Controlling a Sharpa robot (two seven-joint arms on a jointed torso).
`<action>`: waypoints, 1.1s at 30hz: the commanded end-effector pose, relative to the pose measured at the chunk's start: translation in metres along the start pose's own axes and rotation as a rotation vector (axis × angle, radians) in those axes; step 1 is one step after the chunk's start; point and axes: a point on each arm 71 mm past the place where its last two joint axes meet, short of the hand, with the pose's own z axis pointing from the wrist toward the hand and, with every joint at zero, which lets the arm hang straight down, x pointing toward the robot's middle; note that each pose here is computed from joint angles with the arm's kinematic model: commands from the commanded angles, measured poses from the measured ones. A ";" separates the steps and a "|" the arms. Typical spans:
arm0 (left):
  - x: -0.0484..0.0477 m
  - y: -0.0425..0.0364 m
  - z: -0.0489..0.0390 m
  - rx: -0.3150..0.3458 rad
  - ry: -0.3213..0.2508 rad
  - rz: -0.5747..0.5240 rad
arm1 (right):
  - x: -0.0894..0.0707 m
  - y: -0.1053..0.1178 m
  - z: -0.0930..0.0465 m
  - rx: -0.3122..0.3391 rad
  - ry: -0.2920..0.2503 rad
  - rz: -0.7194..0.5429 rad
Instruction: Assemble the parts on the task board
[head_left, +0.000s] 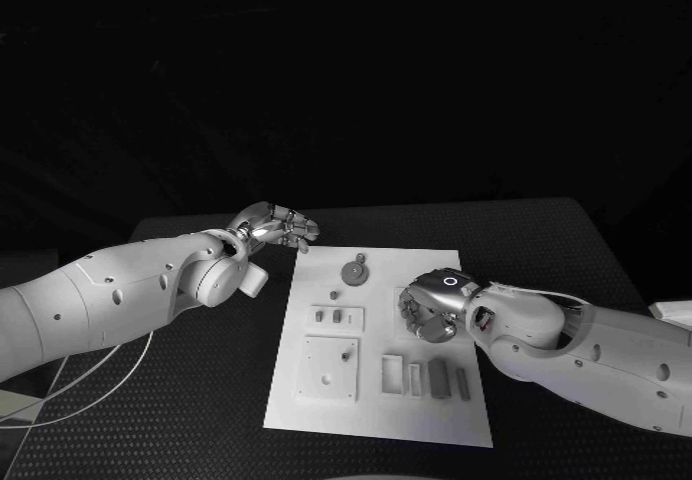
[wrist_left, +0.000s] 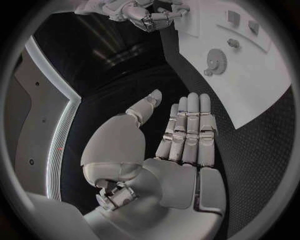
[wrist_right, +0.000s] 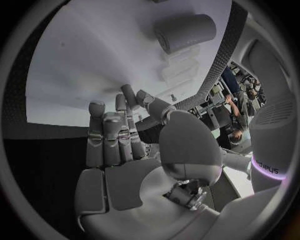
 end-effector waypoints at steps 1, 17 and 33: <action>0.0010 -0.0018 0.0005 0.012 0.008 -0.007 | 0.003 0.006 0.000 -0.024 0.012 -0.025; 0.0006 -0.0016 0.0007 0.013 0.006 -0.007 | 0.001 0.007 -0.002 -0.018 -0.032 -0.043; 0.0006 -0.0017 0.0016 0.014 0.004 -0.006 | -0.030 0.021 -0.006 -0.063 -0.136 -0.015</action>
